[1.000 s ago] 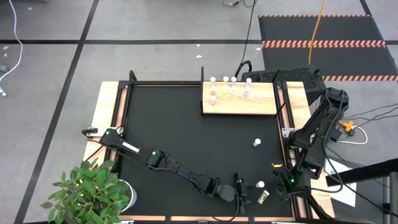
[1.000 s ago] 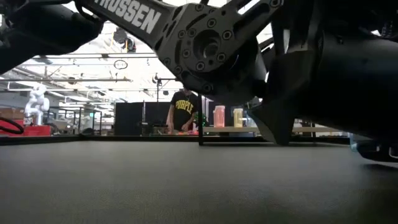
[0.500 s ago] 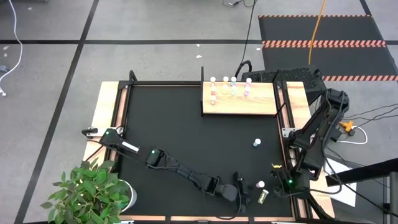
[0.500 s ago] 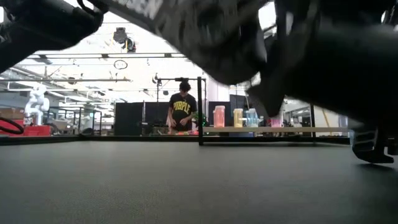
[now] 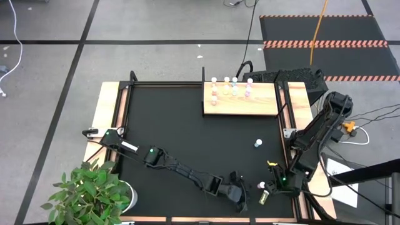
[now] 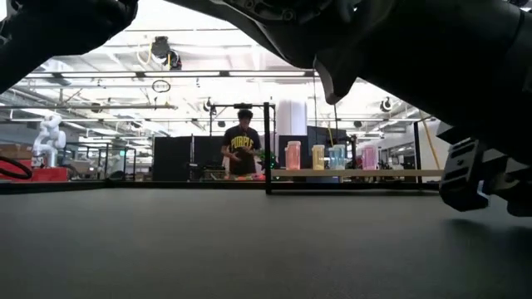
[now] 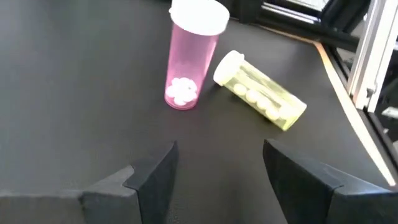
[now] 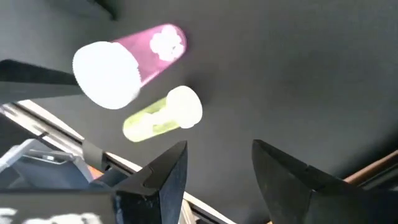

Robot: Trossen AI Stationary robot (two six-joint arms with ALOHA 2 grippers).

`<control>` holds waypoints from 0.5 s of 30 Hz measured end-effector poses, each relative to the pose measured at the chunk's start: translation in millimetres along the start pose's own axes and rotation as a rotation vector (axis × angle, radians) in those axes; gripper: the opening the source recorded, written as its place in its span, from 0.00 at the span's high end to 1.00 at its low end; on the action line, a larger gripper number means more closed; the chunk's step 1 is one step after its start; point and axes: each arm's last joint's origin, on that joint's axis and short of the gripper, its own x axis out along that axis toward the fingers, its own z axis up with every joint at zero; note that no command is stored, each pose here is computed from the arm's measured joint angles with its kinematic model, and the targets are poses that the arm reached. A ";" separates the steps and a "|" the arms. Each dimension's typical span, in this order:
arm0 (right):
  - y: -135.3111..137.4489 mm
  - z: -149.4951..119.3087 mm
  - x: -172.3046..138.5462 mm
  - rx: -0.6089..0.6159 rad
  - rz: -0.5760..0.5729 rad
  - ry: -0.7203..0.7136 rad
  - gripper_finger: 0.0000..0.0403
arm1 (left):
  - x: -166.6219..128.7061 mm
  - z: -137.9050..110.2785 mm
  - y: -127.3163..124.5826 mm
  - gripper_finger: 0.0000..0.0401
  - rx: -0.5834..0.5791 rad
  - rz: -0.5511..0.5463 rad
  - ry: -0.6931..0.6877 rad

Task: Pick and place medicine bottles onto shelf by color
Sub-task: Put the yellow pill bottle aligned with the other yellow pill bottles on the shelf

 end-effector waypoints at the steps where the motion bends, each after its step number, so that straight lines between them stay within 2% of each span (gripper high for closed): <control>1: 0.6 1.0 0.5 0.009 -0.008 0.006 0.57 | 0.0 0.6 0.2 0.40 -0.019 -0.002 -0.002; 9: 6.5 2.3 -0.1 0.038 0.001 0.062 0.57 | 0.2 1.7 0.3 0.40 -0.043 -0.026 0.003; 10: 8.6 2.3 -0.2 0.049 0.021 0.066 0.57 | 0.2 1.8 0.3 0.40 -0.050 -0.027 0.002; 11: 16.2 -0.4 -0.5 0.081 0.105 0.088 0.57 | 0.2 1.8 0.3 0.40 -0.063 -0.027 0.003; 15: 28.5 -6.1 -0.8 0.055 0.256 0.099 0.57 | -0.3 1.7 -1.4 0.40 -0.091 -0.038 0.004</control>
